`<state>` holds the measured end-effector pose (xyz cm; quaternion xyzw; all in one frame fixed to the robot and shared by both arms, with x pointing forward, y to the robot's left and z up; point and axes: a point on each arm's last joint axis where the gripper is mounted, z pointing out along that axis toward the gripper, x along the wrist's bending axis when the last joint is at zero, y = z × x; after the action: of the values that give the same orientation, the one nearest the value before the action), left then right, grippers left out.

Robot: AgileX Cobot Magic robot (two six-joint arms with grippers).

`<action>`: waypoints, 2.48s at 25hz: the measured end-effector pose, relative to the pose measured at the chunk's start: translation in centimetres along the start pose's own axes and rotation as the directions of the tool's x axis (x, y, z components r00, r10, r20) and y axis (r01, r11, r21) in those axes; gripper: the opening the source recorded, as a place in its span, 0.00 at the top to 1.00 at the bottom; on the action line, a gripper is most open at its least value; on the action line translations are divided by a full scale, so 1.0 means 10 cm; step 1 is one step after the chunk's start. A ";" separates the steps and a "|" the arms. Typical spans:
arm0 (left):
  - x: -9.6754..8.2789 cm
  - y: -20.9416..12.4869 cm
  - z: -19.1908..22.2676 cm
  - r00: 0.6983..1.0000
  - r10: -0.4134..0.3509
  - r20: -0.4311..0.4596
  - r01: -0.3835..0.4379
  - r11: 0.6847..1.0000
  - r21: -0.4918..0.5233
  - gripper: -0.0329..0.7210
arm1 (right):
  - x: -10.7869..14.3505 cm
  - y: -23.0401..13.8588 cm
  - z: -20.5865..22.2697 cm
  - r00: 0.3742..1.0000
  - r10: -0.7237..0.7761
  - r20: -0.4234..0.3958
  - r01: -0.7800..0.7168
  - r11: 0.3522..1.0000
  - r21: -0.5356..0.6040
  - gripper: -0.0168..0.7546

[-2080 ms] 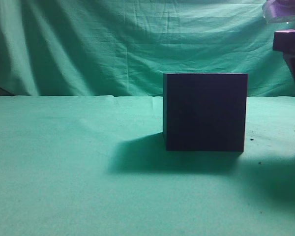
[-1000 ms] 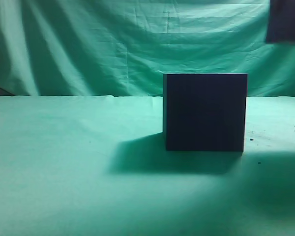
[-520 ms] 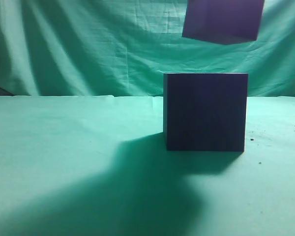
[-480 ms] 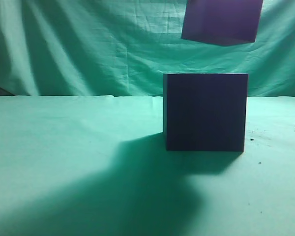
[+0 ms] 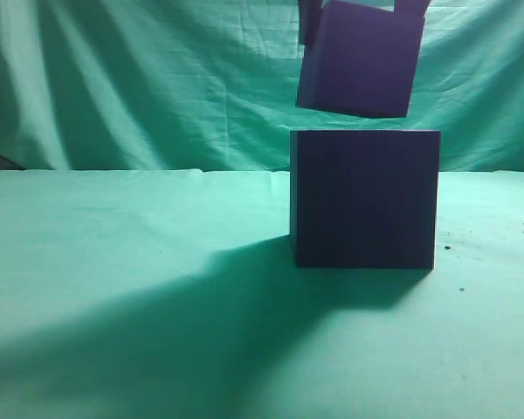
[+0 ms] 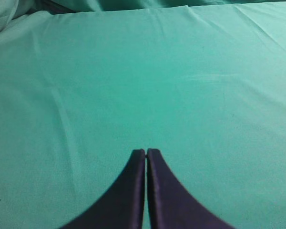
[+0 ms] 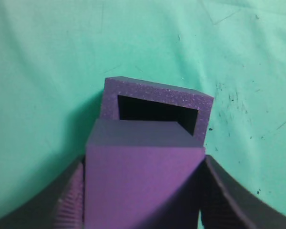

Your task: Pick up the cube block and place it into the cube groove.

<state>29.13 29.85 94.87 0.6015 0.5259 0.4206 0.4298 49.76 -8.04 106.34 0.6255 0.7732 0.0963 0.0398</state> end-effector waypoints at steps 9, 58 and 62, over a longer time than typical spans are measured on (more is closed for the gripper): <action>0.00 0.00 0.00 1.000 0.000 0.000 0.000 1.000 0.000 0.96 | -0.02 0.04 0.07 0.999 0.022 0.042 -0.021 1.000 -0.009 0.43; 0.00 0.00 0.00 1.000 0.000 0.000 0.000 1.000 0.000 0.96 | -0.02 0.05 -0.36 0.987 -0.161 0.005 0.160 0.983 -0.088 0.98; 0.00 0.00 0.00 1.000 0.000 0.000 0.000 1.000 0.000 0.96 | -0.16 -0.20 -0.55 0.987 -0.160 -0.009 0.158 0.981 -0.109 0.98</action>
<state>29.13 29.85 94.87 0.6015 0.5259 0.4206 0.4298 47.23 -10.55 111.22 0.5579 0.8146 0.1402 0.0743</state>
